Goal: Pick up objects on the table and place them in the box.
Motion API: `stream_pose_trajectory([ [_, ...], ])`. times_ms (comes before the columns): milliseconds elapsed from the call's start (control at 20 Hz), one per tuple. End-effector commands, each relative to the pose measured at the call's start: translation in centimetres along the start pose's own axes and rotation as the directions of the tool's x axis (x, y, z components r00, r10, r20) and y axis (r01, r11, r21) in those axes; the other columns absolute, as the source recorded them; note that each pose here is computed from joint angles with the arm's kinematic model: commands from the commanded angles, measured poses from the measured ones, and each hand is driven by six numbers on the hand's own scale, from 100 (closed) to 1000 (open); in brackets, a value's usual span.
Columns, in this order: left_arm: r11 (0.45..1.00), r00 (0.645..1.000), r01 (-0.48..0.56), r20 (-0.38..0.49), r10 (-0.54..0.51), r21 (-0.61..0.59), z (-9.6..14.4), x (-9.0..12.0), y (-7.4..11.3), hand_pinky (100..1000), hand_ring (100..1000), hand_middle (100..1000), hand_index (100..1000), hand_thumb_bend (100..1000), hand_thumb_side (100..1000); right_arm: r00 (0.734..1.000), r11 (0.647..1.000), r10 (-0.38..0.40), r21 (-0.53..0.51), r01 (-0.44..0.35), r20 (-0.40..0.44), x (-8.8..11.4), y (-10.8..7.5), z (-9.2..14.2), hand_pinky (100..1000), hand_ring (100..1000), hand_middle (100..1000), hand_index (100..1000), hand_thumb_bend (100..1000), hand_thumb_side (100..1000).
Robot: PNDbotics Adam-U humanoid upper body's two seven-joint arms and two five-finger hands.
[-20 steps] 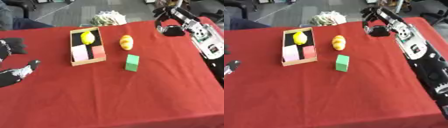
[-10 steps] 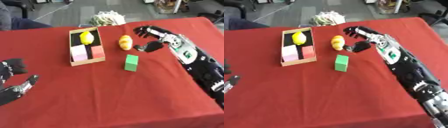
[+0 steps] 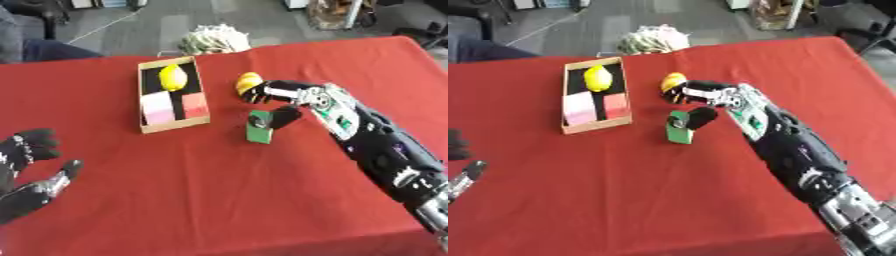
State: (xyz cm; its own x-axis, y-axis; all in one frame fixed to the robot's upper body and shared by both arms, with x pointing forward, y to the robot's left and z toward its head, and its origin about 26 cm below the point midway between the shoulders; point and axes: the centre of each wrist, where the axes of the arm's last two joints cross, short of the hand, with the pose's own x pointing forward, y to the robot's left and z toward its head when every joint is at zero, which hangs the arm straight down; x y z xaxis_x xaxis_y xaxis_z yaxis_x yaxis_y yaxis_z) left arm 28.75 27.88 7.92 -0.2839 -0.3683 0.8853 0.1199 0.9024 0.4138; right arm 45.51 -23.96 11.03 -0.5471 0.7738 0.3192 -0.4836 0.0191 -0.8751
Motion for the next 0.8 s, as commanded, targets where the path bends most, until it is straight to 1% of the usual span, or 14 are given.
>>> stream_pose_trajectory([
  [50,1.000,1.000,0.011,0.011,-0.011,0.001,-0.1,0.3,0.2,739,609,599,766,580,281,0.999,0.999,0.045,-0.021,-0.046,-0.011,0.0,-1.8,1.0,814,830,817,933,357,368],
  [100,1.000,1.000,0.011,0.011,-0.011,0.000,-0.1,0.3,0.2,739,609,599,766,580,281,0.999,0.998,0.040,-0.038,-0.040,-0.008,0.0,-2.0,1.2,814,830,814,933,383,341],
  [250,1.000,1.000,0.014,0.008,-0.014,-0.001,0.0,0.2,0.2,739,609,599,767,579,282,1.000,0.994,0.020,-0.105,-0.019,0.008,0.1,-2.4,1.9,809,816,802,932,354,343],
  [550,1.000,1.000,0.019,-0.005,-0.019,-0.002,0.1,0.0,0.2,739,609,599,767,579,284,0.999,0.976,-0.026,-0.213,0.035,0.046,0.6,-2.8,3.3,803,804,793,933,334,361],
  [700,1.000,1.000,0.021,-0.009,-0.021,-0.004,0.1,0.0,0.2,739,609,599,768,579,285,0.998,0.975,-0.034,-0.219,0.046,0.058,1.0,-2.7,3.6,804,807,797,939,350,364],
  [800,1.000,1.000,0.022,-0.010,-0.022,-0.006,0.1,-0.1,0.2,739,609,599,768,579,286,0.998,0.981,-0.026,-0.191,0.038,0.063,1.2,-2.4,3.6,806,815,805,943,382,334],
])
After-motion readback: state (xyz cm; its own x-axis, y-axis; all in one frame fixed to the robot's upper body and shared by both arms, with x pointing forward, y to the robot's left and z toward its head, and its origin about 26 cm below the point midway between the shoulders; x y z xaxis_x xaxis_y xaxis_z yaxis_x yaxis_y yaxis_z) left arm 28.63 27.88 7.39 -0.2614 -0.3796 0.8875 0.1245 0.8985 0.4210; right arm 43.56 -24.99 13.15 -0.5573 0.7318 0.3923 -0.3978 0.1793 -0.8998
